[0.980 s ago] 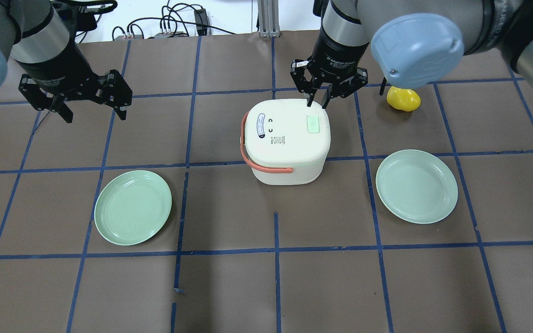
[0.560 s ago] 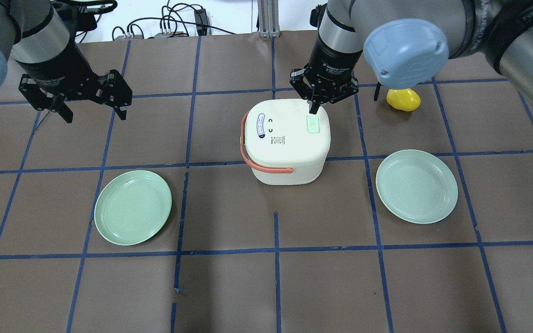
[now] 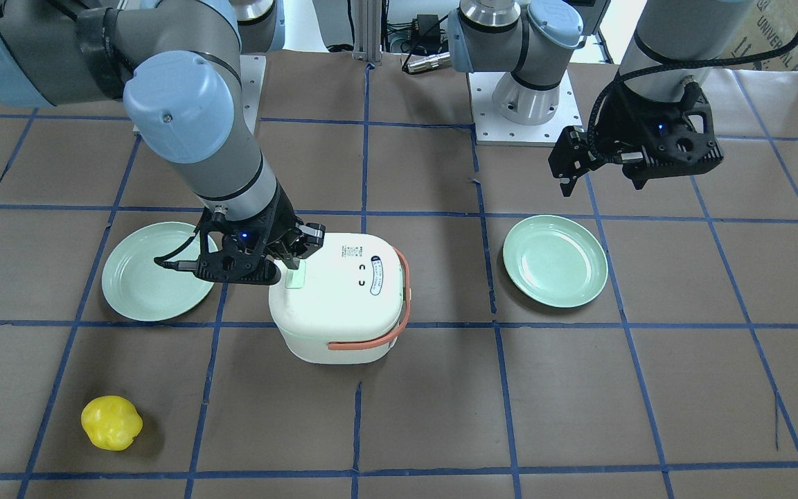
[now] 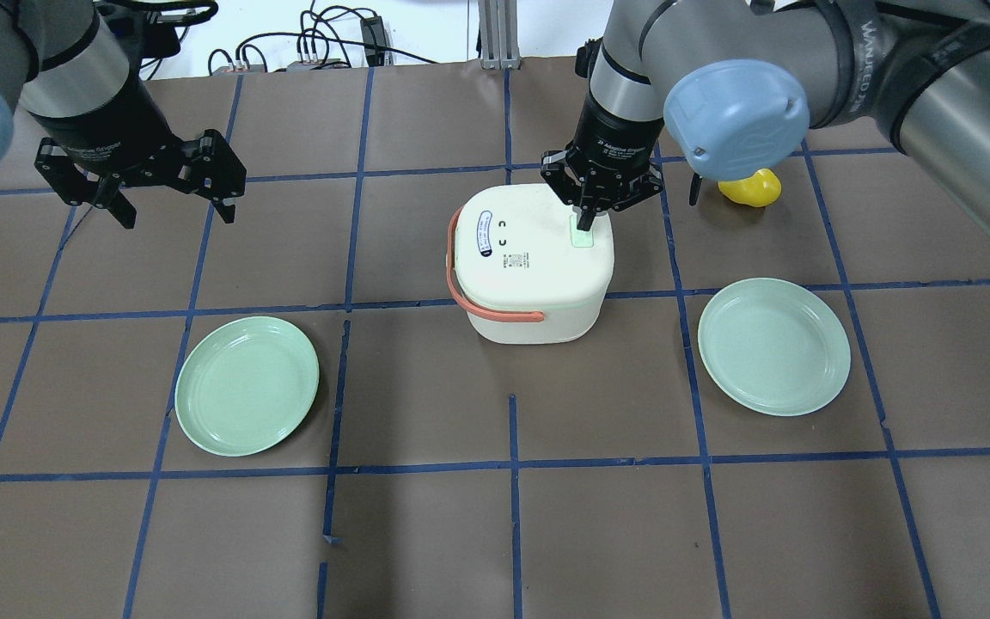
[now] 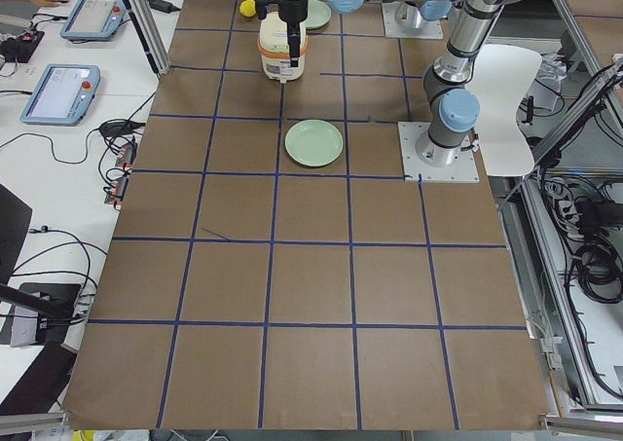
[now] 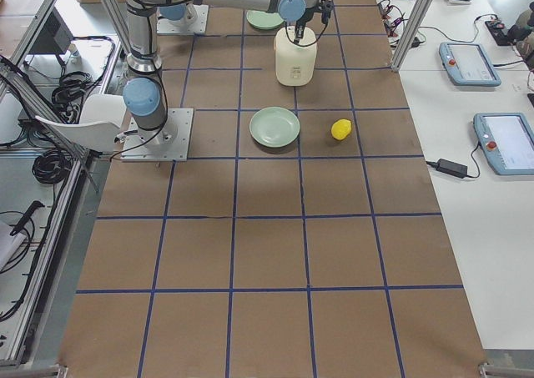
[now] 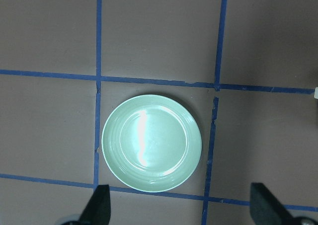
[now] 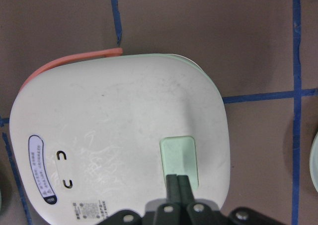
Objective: Press rice cooker button
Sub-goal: 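Press down on the green lid button with the right gripper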
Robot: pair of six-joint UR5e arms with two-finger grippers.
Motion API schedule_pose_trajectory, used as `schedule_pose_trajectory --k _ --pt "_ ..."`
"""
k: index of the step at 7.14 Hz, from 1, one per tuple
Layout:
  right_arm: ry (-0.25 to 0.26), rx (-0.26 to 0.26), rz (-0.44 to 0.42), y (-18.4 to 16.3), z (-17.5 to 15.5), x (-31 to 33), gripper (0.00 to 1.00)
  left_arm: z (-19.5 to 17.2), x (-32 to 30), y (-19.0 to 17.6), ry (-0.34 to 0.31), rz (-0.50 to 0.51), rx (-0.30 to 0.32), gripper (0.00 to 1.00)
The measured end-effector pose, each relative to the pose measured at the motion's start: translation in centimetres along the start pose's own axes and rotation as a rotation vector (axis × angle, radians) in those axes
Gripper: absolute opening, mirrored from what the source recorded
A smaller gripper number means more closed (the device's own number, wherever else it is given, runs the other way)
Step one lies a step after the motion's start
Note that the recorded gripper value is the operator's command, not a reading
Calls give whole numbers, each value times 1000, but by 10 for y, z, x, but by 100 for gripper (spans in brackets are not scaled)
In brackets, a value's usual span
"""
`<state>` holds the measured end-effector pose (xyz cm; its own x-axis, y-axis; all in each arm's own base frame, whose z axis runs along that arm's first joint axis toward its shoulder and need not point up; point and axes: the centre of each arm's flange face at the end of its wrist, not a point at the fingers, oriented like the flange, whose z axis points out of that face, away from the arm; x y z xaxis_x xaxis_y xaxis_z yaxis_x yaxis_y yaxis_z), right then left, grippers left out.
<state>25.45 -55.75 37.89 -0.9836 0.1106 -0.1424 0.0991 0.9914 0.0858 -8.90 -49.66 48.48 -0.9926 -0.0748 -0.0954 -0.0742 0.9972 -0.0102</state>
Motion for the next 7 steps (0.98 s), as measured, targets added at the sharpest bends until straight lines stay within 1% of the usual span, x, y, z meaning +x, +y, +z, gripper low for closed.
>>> schedule_pose_trajectory --k 5,7 --pt "6 -15 2 -3 14 3 8 0 0 0 -1 0 0 100" --pt "6 -13 2 -8 23 4 8 0 0 0 -1 0 0 100"
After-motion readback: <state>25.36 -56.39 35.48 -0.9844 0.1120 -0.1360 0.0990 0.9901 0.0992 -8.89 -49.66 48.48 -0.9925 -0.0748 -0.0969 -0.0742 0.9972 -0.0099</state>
